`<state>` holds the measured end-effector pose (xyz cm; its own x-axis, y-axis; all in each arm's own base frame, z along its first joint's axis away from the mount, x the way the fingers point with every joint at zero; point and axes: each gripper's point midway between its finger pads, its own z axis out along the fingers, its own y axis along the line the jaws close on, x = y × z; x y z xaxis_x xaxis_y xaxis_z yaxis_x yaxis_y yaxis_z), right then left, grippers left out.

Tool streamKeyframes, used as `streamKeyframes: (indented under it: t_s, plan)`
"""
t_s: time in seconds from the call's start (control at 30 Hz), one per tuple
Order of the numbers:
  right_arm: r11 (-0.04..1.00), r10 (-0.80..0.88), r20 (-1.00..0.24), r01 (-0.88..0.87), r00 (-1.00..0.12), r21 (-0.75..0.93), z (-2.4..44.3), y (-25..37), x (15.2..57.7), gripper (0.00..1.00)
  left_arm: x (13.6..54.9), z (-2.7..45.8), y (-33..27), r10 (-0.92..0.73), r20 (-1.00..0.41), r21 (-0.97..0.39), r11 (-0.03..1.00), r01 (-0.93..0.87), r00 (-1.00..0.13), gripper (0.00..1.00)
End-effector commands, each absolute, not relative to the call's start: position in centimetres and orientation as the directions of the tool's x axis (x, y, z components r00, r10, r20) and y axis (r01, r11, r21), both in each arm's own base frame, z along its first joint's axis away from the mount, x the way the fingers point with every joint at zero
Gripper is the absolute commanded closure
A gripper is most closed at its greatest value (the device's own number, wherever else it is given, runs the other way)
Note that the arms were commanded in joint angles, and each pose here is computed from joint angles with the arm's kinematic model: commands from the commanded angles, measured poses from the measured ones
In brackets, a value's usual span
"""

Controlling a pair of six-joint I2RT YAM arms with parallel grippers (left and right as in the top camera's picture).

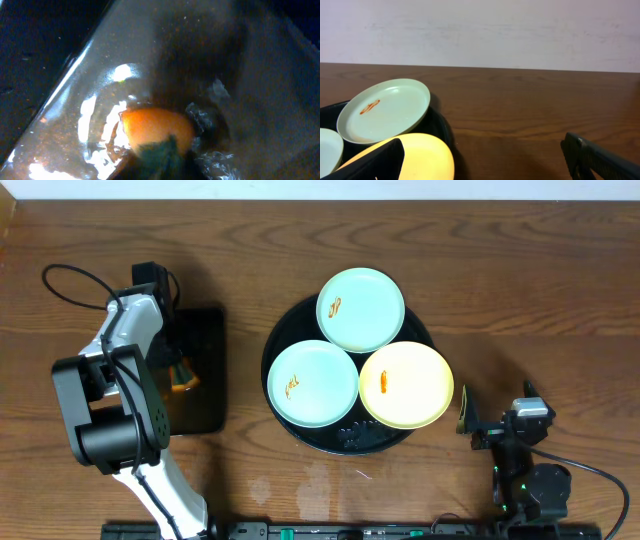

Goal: Clean dirty plates on tray and stack at the side
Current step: 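Lower the left gripper and close it on the green-orange sponge, then lift the sponge with the left gripper above the tray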

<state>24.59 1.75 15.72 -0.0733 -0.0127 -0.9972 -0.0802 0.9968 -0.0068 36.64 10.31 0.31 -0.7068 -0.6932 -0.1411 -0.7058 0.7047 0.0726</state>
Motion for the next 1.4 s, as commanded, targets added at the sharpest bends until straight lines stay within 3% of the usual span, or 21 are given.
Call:
streamKeyframes:
  t_s: [0.0,0.07,0.1,0.13,0.17,0.2,0.37,0.57,0.63,0.93,1.03,1.2,1.27,1.3,1.37]
  plan:
    - [0.997,-0.020,-0.997,-0.074,-0.072,-0.015,15.7,1.6,24.6,0.01,36.0,-0.2,10.6,-0.693,-0.131,0.106,0.701,-0.705,-0.709,0.92]
    - [0.997,-0.020,-0.997,-0.074,-0.072,-0.015,15.7,1.6,24.6,0.01,35.8,-0.2,10.5,-0.694,-0.125,0.110,0.701,-0.705,-0.709,0.92]
    - [0.997,-0.020,-0.997,-0.074,-0.072,-0.014,15.7,1.6,24.6,0.01,35.7,-0.2,10.5,-0.694,-0.120,0.112,0.701,-0.704,-0.710,0.86]
    - [0.997,-0.020,-0.997,-0.074,-0.072,-0.014,15.7,1.6,24.6,0.01,35.5,-0.2,10.5,-0.694,-0.115,0.116,0.701,-0.704,-0.711,0.62]
    - [0.997,-0.020,-0.997,-0.074,-0.072,-0.014,15.7,1.6,24.6,0.01,35.2,-0.3,10.2,-0.696,-0.095,0.114,0.703,-0.702,-0.712,0.31]
    - [0.997,-0.020,-0.997,-0.074,-0.072,-0.014,15.7,1.6,24.6,0.01,35.0,-0.3,10.0,-0.696,-0.081,0.113,0.704,-0.701,-0.713,0.24]
    - [0.997,-0.020,-0.997,-0.074,-0.072,-0.015,15.7,1.6,24.6,0.01,32.2,-0.2,8.8,-0.701,0.040,0.151,0.709,-0.689,-0.712,0.18]
    - [0.997,-0.020,-0.997,-0.074,-0.072,-0.014,15.7,1.6,24.6,0.01,30.5,0.1,8.3,-0.695,0.106,0.183,0.716,-0.673,-0.711,0.24]
    - [0.997,-0.020,-0.997,-0.074,-0.072,-0.015,15.7,1.6,24.6,0.01,31.0,0.0,8.4,-0.683,0.091,0.170,0.727,-0.665,-0.724,0.29]
    - [0.997,-0.020,-0.997,-0.074,-0.072,-0.014,15.7,1.6,24.6,0.01,34.1,-0.4,9.0,-0.621,-0.011,0.102,0.779,-0.619,-0.784,0.31]
    - [0.997,-0.020,-0.997,-0.074,-0.073,-0.015,15.7,1.6,24.6,0.01,33.6,-0.3,8.9,-0.621,0.008,0.110,0.780,-0.617,-0.784,0.49]
    - [0.997,-0.020,-0.997,-0.074,-0.072,-0.014,15.7,1.6,24.6,0.01,33.0,-0.3,8.8,-0.621,0.029,0.121,0.780,-0.614,-0.783,0.67]
    - [0.997,-0.020,-0.997,-0.074,-0.072,-0.014,15.7,1.6,24.6,0.01,33.1,-0.3,8.8,-0.622,0.027,0.120,0.779,-0.615,-0.783,0.79]
    - [0.997,-0.020,-0.997,-0.074,-0.072,-0.014,15.7,1.6,24.6,0.01,33.3,-0.1,8.9,-0.622,0.023,0.118,0.779,-0.615,-0.783,0.89]
    - [0.997,-0.020,-0.997,-0.074,-0.072,-0.015,15.7,1.6,24.6,0.01,33.5,0.5,8.9,-0.622,0.019,0.116,0.779,-0.616,-0.783,0.92]
